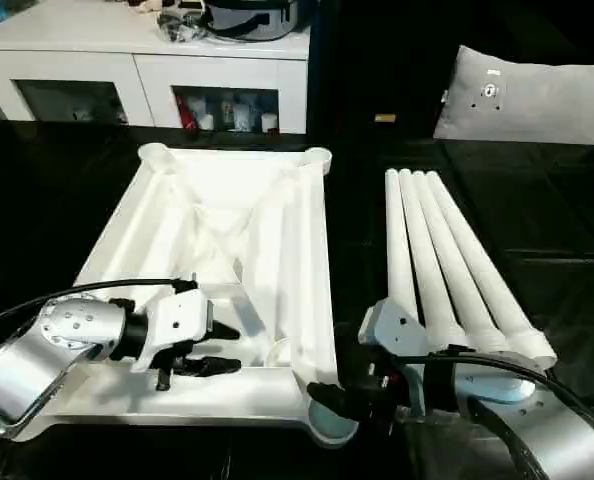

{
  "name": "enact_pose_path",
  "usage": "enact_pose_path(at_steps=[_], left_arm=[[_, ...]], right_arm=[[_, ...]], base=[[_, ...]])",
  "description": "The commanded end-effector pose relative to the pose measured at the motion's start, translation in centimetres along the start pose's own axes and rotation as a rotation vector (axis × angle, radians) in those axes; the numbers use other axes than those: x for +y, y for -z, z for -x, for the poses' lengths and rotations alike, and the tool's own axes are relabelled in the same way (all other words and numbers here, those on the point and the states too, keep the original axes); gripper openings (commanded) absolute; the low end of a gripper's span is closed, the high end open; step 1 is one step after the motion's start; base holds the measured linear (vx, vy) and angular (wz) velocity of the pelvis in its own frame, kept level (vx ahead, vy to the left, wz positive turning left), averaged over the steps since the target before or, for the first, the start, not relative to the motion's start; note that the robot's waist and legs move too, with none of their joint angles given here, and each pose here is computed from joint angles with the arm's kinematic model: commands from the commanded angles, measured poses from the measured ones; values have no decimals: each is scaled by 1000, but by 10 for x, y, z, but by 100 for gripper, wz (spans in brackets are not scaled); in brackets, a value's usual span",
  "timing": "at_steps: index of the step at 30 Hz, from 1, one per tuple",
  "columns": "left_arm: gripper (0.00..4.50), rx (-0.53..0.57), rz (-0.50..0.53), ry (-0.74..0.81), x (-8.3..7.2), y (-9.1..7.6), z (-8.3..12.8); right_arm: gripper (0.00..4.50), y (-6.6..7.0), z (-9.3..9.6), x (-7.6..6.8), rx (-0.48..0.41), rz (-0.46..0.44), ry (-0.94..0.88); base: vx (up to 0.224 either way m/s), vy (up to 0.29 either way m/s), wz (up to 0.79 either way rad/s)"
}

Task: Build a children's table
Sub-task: Move table base

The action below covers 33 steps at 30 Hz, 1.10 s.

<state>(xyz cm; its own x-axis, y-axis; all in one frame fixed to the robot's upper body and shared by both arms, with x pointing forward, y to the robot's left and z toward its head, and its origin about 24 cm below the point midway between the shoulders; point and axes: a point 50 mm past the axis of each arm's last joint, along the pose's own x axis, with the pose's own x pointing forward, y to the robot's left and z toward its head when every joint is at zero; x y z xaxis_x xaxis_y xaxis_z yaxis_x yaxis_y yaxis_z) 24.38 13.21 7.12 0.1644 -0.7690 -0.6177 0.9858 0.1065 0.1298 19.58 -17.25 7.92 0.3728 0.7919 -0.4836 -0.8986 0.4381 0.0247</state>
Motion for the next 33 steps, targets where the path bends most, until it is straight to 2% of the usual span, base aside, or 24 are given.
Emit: enact_pose_path(at_steps=[1, 5, 8, 11, 12, 13, 17, 18, 21, 28, 30, 33], left_arm=[[182, 62, 27, 49, -5, 12, -4], [164, 21, 49, 76, -10, 9, -4], [139, -6, 45, 56, -8, 5, -4], [132, -29, 55, 48, -6, 3, -3], [106, -29, 55, 48, -6, 3, -3], [99, -32, 56, 49, -5, 2, -2], [97, -29, 58, 69, -8, 2, -1], [109, -32, 90, 98, -12, 1, -1], [132, -42, 103, 101, -14, 0, 0], [195, -3, 55, 57, -10, 3, 0], [195, 39, 20, 9, -6, 9, -2], [195, 52, 22, 6, -6, 11, -3]], right_arm=[[450, -3, 1, 2, 6, 17, -8], [450, -1, 1, 4, 8, 13, -7], [450, 1, 2, 4, 14, 11, 0], [450, 1, 2, 5, 14, 10, -1], [450, 1, 2, 5, 14, 10, -1], [450, 1, 2, 5, 15, 9, -1], [450, 1, 2, 6, 21, 12, -11], [450, 2, 2, 6, 22, 13, -13], [450, 2, 1, 5, 24, 14, -13], [450, 1, -1, 4, 28, 22, -17], [450, 2, -2, 4, 31, 25, -17], [450, 1, -2, 5, 30, 25, -17]], base=[[0, 0, 0], [0, 0, 0], [0, 0, 0], [0, 0, 0], [0, 0, 0], [0, 0, 0], [0, 0, 0], [0, 0, 0], [0, 0, 0], [0, 0, 0], [0, 0, 0], [0, 0, 0]])
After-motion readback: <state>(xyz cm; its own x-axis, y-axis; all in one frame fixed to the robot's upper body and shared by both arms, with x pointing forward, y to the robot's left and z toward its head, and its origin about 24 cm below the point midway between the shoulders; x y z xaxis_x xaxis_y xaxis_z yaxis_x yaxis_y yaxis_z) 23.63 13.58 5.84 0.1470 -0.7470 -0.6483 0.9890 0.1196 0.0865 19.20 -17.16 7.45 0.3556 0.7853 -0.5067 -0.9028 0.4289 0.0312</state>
